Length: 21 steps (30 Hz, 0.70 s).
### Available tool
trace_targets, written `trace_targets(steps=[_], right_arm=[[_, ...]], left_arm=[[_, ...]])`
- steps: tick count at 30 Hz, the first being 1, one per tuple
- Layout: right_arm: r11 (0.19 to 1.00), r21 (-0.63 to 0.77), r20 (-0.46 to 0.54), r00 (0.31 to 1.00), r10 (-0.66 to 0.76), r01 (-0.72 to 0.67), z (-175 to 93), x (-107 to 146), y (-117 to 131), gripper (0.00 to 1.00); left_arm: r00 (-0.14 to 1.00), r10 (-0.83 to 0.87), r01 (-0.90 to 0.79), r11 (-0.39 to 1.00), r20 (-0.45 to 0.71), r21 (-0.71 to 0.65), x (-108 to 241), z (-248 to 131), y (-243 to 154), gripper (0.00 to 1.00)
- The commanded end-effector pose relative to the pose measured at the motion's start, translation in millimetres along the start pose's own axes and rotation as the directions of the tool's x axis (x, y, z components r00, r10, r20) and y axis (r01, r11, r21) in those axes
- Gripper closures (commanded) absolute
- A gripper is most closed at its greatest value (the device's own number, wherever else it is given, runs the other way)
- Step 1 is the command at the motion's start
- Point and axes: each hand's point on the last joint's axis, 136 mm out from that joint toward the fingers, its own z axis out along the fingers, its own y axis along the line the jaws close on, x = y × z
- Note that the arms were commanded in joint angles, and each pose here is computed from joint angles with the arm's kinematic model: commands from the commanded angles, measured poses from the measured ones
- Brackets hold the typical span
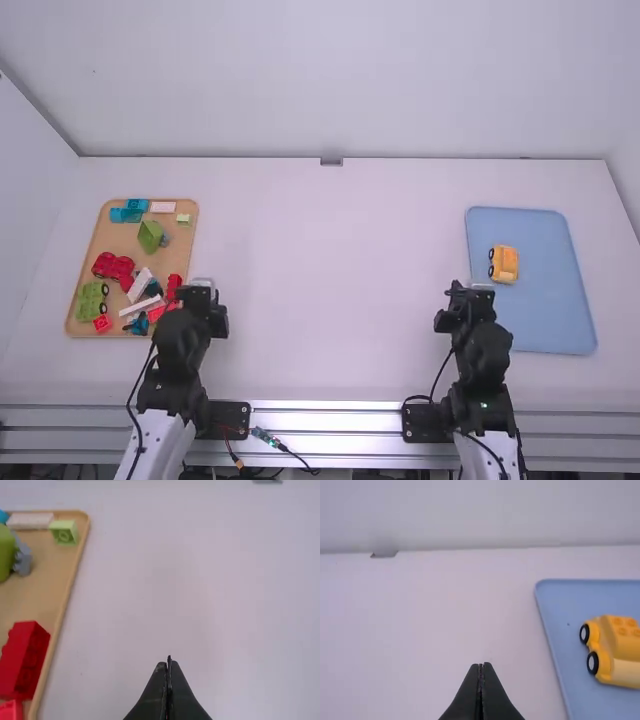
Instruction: Assemble lego blocks to make yellow taxi
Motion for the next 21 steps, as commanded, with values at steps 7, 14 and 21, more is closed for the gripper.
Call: trace_targets(steps=[7,14,21], right_arm=[[1.0,0.0,0.097,0.995,0.0,0.0,-7,-18,0,1.0],[1.0,0.0,0.155,0.988,-0.001,0.001,-12,-31,0,1.0],[1.0,0.0,0.155,0.988,-0.001,0.001,-12,-31,0,1.0]], left_arm=[[0.991,0.002,-0.002,1.0,0.132,-0.002,-27,-10,0,1.0],[0.976,0.002,-0.002,1.0,0.216,-0.002,-44,-18,0,1.0],[0.956,0.002,-0.002,1.0,0.293,-0.002,-60,-27,0,1.0]])
